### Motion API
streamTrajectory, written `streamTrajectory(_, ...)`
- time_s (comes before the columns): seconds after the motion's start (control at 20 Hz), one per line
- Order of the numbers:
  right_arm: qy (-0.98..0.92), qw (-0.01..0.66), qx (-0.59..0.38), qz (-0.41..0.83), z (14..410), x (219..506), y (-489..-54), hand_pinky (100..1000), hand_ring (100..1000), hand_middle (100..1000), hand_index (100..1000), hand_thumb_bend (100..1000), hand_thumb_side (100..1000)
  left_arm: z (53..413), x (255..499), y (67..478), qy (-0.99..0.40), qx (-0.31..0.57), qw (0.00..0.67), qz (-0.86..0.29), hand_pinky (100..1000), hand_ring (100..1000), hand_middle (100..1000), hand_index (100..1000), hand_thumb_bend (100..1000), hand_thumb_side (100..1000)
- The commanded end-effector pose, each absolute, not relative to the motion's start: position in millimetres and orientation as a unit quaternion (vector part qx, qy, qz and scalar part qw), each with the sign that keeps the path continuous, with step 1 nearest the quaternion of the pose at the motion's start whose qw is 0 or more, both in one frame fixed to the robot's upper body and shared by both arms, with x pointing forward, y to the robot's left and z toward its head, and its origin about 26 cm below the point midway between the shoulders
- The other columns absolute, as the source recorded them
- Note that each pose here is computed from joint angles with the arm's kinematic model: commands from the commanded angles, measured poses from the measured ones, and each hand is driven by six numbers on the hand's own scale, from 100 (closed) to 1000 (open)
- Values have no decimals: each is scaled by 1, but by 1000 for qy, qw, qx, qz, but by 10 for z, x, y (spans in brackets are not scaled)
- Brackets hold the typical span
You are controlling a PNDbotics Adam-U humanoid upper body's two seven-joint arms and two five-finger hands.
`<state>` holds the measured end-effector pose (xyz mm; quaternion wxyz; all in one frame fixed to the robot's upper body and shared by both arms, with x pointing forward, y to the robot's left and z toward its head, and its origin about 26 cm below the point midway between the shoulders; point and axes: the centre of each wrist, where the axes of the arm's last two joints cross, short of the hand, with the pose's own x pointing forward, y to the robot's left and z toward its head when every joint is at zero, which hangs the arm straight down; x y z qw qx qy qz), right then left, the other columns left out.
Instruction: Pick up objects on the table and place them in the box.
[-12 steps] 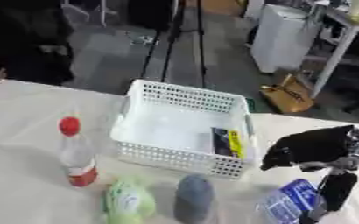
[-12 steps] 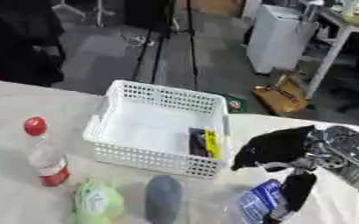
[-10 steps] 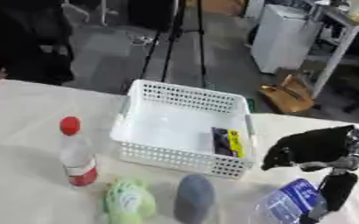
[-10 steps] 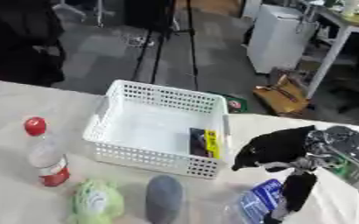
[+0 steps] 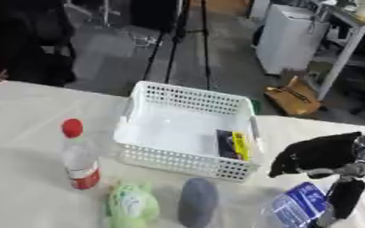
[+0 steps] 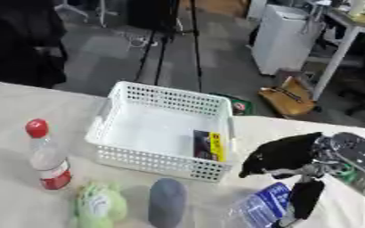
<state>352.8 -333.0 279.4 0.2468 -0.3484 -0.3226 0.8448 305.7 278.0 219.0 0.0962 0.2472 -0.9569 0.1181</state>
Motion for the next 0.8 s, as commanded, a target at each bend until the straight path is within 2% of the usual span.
streamTrajectory(0.05,-276,232,-333,872,2893,3500,-3391,1000,998,947,1000,690,727,2247,3032,2807,-957,251,85,117,712,879,875,782,100,1000)
streamTrajectory(0.8,-263,236,-321,879,2812,3560,-3370,1000,1000,953,1000,681,731,2259,3034,2805,-957,251,83,117,713,879,875,782,100,1000)
